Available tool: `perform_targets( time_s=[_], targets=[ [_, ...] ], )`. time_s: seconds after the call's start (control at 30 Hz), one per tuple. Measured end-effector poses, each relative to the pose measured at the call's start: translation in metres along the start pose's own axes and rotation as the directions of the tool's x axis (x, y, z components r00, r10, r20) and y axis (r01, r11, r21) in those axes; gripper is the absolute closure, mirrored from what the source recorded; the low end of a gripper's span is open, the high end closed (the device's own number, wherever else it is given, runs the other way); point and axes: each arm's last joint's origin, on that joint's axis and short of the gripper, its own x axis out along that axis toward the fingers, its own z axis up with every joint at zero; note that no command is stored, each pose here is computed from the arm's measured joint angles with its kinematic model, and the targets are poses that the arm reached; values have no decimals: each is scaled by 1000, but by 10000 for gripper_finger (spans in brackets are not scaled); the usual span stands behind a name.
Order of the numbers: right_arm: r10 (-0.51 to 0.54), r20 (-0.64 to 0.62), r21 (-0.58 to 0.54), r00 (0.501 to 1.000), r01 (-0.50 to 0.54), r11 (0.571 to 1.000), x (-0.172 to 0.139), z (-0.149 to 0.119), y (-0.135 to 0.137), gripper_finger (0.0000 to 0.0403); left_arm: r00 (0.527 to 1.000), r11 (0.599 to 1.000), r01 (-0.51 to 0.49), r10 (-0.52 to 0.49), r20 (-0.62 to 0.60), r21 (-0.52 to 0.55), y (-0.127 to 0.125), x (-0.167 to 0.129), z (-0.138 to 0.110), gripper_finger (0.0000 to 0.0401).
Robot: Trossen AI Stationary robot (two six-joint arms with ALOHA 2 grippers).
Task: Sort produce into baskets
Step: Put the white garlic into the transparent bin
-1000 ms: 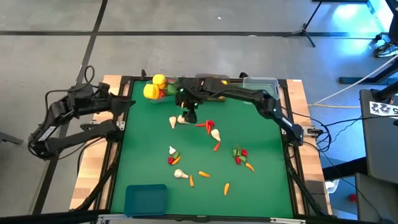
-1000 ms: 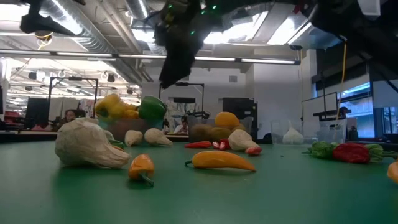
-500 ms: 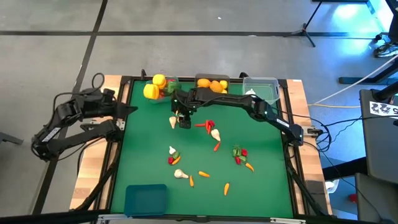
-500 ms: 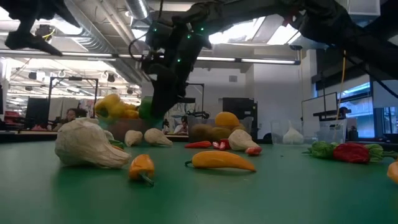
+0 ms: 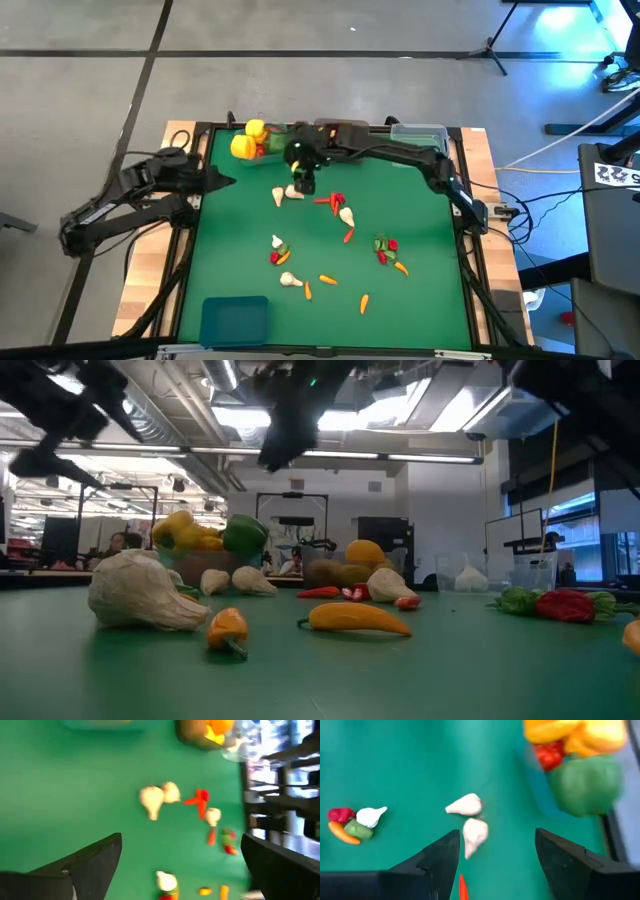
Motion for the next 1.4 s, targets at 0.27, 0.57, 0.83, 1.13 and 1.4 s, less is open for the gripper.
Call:
perform_targets(
  time_s=[0.27, 0.57, 0.83, 1.13, 1.4],
  targets=[
    [71, -92, 14, 993, -70, 997, -68, -13, 4, 148, 823, 798, 543, -567, 21, 261, -32, 33, 3, 1],
    [170, -221, 54, 961, -162, 985, -96, -32, 14, 148, 399, 339, 725, -916, 35, 600, -69, -4, 3, 1],
    [202, -345, 93, 917, -181, 979, -75, -85, 50, 148, 612, 528, 691, -791, -11, 494, -59, 19, -3, 1],
    [-43, 161, 182, 986, 13, 983, -139, -106, 42, 148, 698, 584, 608, -716, -13, 538, -63, 44, 0, 1],
    [-68, 526, 220, 848, -59, 974, -186, -118, 28, 148, 578, 327, 597, -808, -111, 732, -108, -23, 19, 1]
  ],
)
